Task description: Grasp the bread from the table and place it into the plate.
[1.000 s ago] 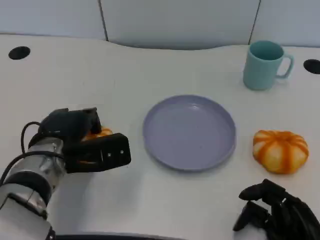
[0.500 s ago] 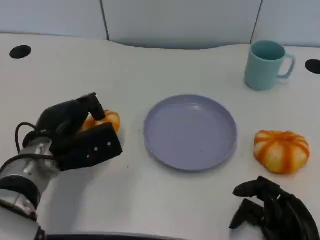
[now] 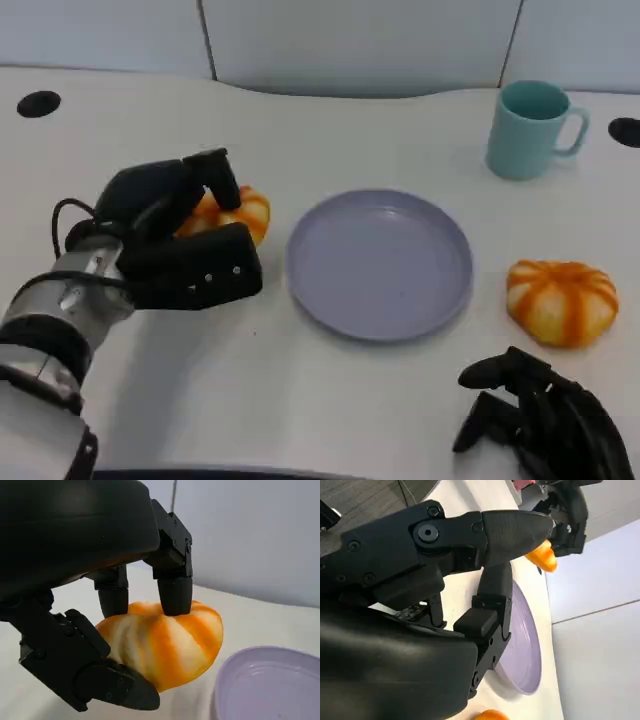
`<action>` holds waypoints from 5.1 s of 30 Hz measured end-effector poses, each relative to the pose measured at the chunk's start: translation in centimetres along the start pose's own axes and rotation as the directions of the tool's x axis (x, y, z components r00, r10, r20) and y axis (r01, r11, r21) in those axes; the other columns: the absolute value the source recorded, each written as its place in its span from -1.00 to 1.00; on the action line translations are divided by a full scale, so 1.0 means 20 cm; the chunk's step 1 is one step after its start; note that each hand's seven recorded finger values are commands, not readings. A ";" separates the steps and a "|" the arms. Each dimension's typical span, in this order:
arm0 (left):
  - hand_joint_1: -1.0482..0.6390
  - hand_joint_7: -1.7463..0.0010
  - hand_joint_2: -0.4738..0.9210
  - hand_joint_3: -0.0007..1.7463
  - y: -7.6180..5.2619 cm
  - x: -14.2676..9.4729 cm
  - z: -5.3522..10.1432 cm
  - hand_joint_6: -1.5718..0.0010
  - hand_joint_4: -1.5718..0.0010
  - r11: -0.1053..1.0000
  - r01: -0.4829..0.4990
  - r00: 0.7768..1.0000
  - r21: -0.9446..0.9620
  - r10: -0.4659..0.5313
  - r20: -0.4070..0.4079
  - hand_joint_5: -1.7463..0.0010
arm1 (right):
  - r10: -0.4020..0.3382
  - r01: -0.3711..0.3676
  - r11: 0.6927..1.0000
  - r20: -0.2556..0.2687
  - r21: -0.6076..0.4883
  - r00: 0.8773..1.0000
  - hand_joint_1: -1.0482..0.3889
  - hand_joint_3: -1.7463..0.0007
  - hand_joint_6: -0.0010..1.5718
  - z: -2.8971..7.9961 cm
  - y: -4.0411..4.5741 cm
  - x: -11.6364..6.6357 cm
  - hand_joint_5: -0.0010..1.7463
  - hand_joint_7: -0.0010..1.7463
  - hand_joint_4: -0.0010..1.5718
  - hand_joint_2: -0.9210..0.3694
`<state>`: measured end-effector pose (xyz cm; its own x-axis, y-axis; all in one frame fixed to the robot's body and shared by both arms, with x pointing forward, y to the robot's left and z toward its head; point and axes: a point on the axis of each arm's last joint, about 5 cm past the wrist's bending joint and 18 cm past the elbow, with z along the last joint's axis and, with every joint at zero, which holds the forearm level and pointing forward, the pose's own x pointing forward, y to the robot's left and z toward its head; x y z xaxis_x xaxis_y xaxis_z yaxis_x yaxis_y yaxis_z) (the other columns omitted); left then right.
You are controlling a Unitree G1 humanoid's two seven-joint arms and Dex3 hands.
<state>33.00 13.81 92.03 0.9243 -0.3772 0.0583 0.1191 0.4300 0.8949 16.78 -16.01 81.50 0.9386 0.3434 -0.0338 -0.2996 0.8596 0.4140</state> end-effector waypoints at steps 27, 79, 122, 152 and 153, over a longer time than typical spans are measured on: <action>-0.04 -1.00 0.55 -0.18 -0.10 0.14 0.35 0.15 -0.21 0.944 0.106 0.922 0.312 -0.211 0.325 -1.00 | 0.047 -0.047 0.999 0.006 0.014 0.999 -0.17 0.64 -0.08 -0.02 0.042 0.07 0.61 0.15 -0.08 -1.00; -0.62 0.12 1.00 -0.96 -0.17 0.17 0.49 1.00 1.00 0.925 0.203 0.919 0.321 -0.294 0.264 0.09 | 0.098 -0.099 0.995 0.041 0.011 0.994 -0.17 0.65 -0.03 -0.05 0.014 0.10 0.54 0.06 -0.05 -1.00; -0.58 0.67 1.00 -0.58 -0.12 -0.27 -0.05 0.36 0.69 0.694 -0.028 0.960 -0.719 0.220 0.175 -0.32 | 0.021 -0.021 1.000 0.040 0.003 0.999 -0.15 0.56 -0.17 -0.02 0.004 0.11 0.70 0.26 -0.15 -1.00; -0.58 -0.57 1.00 -0.63 -0.37 -0.76 -0.16 0.66 0.67 0.179 -0.191 0.968 -0.965 0.197 -0.156 -1.00 | 0.014 -0.015 1.000 0.032 0.013 0.999 -0.15 0.56 -0.14 -0.02 0.006 0.12 0.68 0.24 -0.11 -1.00; -0.58 -0.56 1.00 -0.64 -0.38 -0.76 -0.16 0.68 0.67 0.166 -0.191 0.969 -0.967 0.187 -0.160 -1.00 | 0.015 -0.015 1.000 0.032 0.012 0.999 -0.15 0.55 -0.14 -0.02 0.006 0.12 0.68 0.25 -0.11 -1.00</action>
<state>19.11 18.82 82.87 0.9760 -0.1543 0.1535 0.1938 0.9369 -0.2909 18.85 -14.95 81.07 0.9391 0.3435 0.0014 -0.3114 0.8496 0.4256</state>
